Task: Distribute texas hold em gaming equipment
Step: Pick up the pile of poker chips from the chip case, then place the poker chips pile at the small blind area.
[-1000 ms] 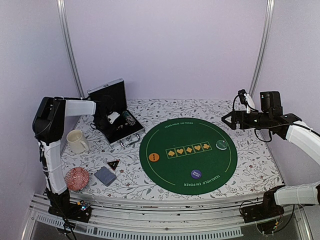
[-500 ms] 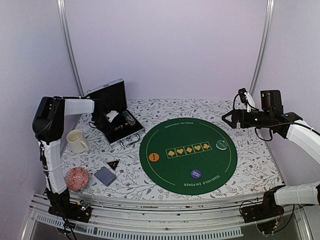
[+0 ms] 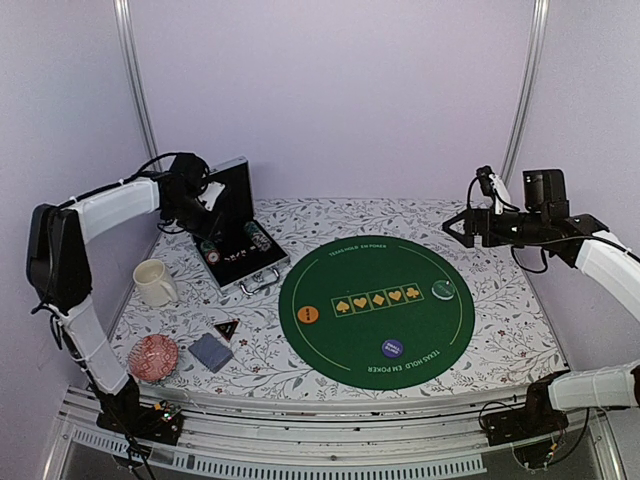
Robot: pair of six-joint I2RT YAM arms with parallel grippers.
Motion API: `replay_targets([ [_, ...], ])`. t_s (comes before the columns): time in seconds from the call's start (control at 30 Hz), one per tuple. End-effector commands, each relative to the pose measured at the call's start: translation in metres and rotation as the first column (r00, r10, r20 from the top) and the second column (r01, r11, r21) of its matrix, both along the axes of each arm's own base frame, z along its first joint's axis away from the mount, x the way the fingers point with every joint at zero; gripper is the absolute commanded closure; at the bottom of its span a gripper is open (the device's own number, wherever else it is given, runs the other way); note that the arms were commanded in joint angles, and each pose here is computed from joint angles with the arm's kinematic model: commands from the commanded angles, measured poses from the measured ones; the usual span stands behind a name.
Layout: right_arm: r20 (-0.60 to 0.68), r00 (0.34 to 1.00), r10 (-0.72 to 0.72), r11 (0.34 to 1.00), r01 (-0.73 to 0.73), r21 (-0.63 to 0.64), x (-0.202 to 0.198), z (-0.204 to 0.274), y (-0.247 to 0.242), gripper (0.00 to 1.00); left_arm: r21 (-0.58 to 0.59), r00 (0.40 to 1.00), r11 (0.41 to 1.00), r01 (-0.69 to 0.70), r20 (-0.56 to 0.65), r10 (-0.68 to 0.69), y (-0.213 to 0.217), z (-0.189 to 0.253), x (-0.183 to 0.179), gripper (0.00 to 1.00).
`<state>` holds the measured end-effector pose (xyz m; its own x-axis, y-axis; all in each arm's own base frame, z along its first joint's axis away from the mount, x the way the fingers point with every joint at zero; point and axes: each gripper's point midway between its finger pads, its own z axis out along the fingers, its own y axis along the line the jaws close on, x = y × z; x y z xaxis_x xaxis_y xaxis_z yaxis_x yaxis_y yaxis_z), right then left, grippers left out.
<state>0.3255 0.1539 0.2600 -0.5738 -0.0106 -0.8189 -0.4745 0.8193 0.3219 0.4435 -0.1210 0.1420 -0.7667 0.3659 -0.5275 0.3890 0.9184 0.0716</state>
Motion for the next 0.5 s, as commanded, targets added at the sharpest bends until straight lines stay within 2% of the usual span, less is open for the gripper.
replay_targets([
  [0.0, -0.01, 0.997, 0.073, 0.997, -0.073, -0.005, -0.009, 0.007, 0.016, 0.01, -0.207, 0.999, 0.978, 0.04, 0.03, -0.035, -0.053, 0.038, -0.03, 1.0],
  [0.07, 0.016, 0.995, 0.103, 0.993, -0.102, -0.052, -0.013, 0.007, 0.028, 0.01, -0.314, 0.997, 0.947, 0.074, 0.045, -0.063, -0.084, 0.054, -0.044, 1.0],
  [0.13, 0.049, 0.988, 0.146, 0.985, -0.14, -0.105, -0.02, 0.007, 0.044, 0.01, -0.447, 0.992, 0.885, 0.128, 0.045, -0.121, -0.123, 0.069, -0.063, 1.0],
  [0.27, 0.125, 0.953, 0.277, 0.942, -0.244, -0.232, -0.036, 0.006, 0.083, 0.0, -0.698, 0.966, 0.688, 0.198, 0.021, -0.257, -0.195, 0.089, -0.105, 1.0],
  [0.33, 0.157, 0.927, 0.342, 0.912, -0.286, -0.294, -0.045, 0.002, 0.101, 0.01, -0.763, 0.95, 0.61, 0.214, 0.018, -0.312, -0.223, 0.095, -0.122, 1.0],
  [0.47, 0.215, 0.844, 0.491, 0.836, -0.387, -0.389, -0.071, -0.011, 0.138, 0.04, -0.846, 0.924, 0.508, 0.16, -0.053, -0.38, -0.255, 0.088, -0.144, 1.0],
])
